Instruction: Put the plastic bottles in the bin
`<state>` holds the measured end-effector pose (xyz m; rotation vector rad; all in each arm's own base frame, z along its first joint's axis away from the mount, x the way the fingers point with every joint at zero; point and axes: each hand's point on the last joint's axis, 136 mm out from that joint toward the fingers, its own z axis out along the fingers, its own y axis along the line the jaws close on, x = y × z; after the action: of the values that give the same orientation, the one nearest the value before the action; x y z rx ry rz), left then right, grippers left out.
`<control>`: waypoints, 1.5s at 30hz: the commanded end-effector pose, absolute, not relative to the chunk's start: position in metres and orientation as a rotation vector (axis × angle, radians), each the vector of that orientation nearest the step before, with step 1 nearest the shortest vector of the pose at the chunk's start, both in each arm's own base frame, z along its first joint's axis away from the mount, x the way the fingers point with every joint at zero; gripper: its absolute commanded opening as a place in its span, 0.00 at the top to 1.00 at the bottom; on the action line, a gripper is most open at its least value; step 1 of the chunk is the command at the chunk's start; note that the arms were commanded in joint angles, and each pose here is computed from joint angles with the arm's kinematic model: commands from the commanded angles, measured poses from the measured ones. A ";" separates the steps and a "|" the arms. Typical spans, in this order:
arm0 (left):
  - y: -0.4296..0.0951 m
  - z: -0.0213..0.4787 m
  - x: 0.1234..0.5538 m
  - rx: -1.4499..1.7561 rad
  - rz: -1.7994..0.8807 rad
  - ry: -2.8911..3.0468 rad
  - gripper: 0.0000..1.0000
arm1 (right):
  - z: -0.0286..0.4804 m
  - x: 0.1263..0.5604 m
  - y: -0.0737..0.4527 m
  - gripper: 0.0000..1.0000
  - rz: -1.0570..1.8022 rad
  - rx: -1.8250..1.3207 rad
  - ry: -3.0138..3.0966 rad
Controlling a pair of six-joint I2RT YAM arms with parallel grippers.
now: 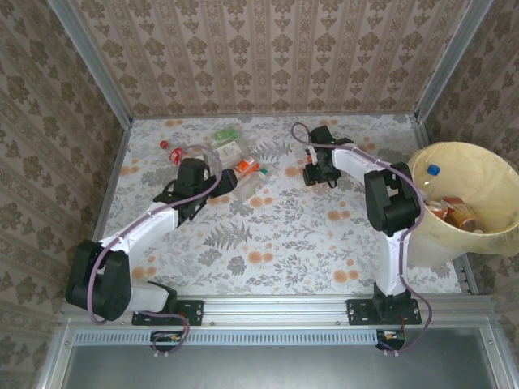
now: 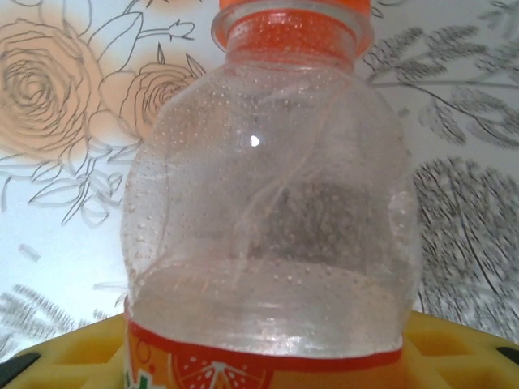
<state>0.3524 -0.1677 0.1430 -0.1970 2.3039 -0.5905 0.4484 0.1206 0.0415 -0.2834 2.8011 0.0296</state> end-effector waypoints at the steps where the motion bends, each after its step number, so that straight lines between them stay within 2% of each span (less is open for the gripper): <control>1: -0.182 0.154 0.357 -0.097 -0.659 2.268 0.00 | 0.100 0.445 0.129 0.47 0.127 -0.213 2.672; 7: -0.197 0.160 0.355 0.026 -0.664 2.267 0.00 | 0.166 0.430 0.133 0.50 0.248 -0.133 2.506; 17: -0.218 0.149 0.355 0.234 -0.457 2.356 0.00 | 0.276 0.408 0.139 0.54 0.416 -0.105 2.213; 31: -0.253 0.108 0.367 0.551 -0.229 2.476 0.01 | 0.387 0.347 0.104 0.55 0.354 -0.059 1.972; 36: -0.250 0.097 0.375 0.571 -0.046 2.473 0.00 | 0.406 0.325 0.073 0.55 0.244 0.006 1.923; 45: -0.249 0.079 0.372 0.572 -0.007 2.551 0.00 | 0.427 0.275 -0.027 0.55 -0.031 0.276 1.893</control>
<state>0.3712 -0.2545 0.0760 0.5667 2.5416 -0.0562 0.2995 0.0065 0.4219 0.1842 1.8836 0.1058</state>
